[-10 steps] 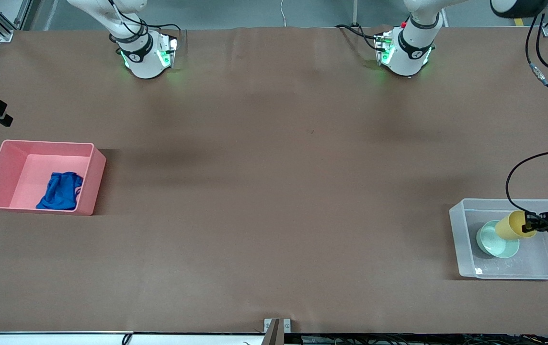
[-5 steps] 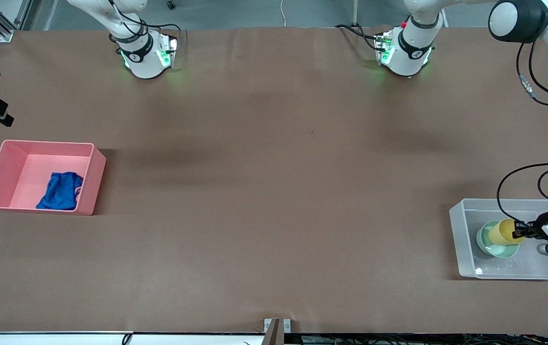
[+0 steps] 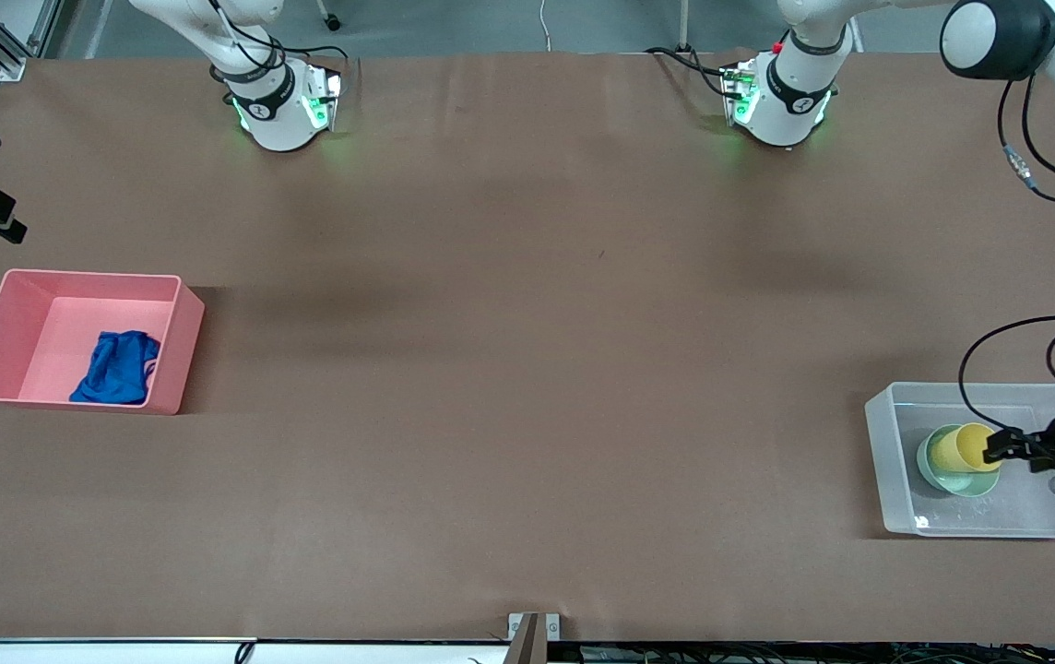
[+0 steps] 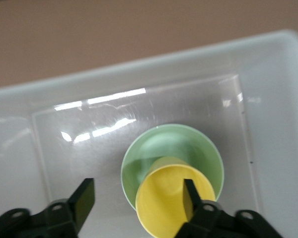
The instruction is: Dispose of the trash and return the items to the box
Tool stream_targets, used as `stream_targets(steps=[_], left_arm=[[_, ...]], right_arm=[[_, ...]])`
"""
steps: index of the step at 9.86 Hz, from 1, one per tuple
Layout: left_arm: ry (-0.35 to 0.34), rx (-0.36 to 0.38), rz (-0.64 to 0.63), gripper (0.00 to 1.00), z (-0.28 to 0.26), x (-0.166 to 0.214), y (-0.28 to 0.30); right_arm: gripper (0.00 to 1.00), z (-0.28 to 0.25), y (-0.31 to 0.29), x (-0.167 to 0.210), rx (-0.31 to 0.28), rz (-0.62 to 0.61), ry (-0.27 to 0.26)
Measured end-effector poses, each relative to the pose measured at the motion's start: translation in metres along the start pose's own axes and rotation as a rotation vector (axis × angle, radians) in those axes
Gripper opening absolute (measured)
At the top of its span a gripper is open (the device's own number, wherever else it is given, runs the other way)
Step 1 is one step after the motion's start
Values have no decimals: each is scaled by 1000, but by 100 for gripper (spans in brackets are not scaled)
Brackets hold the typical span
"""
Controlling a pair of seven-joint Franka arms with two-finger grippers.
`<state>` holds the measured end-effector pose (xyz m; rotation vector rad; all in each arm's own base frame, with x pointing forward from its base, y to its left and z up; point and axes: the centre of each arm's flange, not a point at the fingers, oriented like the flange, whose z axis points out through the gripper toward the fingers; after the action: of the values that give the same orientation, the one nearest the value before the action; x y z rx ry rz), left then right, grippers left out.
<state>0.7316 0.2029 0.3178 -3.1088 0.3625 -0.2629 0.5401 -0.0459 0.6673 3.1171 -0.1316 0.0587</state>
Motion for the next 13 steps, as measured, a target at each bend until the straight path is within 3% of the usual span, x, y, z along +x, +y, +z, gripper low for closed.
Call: stream_targets(steps=[1,3,5,7,9,13], left_arm=[[22,7,17,100,-29,11,14],[37,-1,4,100,-81,34,63],[-11,-33,-39,100,-120,43,115],[-77,-57,-83,100,-161,38,163],[-76,-57,-104,100,-199,25,202],[-64,-49,-135,100,-260,-8,222]], right_arm=[[100,0,0,0,0,0,0],[100,0,0,0,0,-1,0],[100,0,0,0,0,-1,0],[100,0,-1,0,0,-1,-1],[100,0,-1,0,0,-2,-1],[100,0,-1,0,0,-1,-1]])
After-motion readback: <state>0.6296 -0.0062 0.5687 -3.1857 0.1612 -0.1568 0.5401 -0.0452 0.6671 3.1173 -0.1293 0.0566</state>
